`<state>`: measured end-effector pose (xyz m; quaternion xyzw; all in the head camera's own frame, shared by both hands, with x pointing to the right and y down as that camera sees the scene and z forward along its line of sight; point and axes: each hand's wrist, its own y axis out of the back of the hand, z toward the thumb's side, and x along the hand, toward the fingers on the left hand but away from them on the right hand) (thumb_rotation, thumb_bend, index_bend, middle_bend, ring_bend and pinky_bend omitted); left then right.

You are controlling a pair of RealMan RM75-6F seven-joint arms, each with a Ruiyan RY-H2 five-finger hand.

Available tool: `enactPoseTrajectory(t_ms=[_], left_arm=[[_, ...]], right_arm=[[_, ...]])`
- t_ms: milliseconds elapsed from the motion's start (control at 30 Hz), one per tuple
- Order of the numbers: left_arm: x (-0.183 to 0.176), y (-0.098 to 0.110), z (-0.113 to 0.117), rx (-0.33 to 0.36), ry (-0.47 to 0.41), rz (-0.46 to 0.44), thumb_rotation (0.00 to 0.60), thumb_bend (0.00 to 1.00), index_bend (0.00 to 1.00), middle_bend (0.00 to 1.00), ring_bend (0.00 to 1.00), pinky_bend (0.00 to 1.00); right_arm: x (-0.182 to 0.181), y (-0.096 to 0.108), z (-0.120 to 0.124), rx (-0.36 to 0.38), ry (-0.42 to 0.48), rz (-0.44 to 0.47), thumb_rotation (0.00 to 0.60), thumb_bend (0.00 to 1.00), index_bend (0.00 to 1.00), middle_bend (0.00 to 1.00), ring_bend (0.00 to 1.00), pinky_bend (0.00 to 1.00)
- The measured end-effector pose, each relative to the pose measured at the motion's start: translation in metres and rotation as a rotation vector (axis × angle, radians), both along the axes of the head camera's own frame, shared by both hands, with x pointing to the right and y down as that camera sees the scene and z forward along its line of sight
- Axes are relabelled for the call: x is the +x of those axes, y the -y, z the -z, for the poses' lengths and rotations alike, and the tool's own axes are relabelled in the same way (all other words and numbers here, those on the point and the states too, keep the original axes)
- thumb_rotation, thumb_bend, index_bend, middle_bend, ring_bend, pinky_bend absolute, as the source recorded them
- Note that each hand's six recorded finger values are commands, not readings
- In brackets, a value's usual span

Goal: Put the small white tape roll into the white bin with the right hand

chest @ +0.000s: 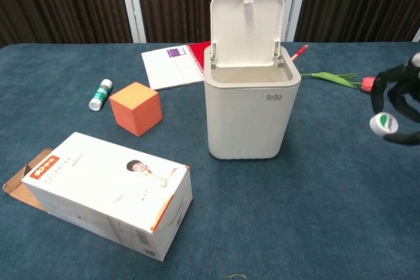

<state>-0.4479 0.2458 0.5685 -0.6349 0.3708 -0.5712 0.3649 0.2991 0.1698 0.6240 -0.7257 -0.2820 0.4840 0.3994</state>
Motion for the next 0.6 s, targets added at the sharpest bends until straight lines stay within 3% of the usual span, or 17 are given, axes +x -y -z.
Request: enactPoseTrajectory(t_ms=[233,600], left_arm=[[0.0,0.0,-0.002,-0.007,0.009,-0.001,0.6,0.42,0.0,0.05,0.1,0.32],[0.0,-0.001,-0.004,-0.021,0.014,-0.003,0.6,0.42,0.0,0.05,0.1,0.32]], right_arm=[[-0.011,0.023,0.04,0.1,0.014,-0.01,0.6,0.32,0.67,0.87,0.99,0.95],[-0.073,0.057,0.032,0.069,0.071,0.067,0.6,0.32,0.67,0.87,0.99,0.95]])
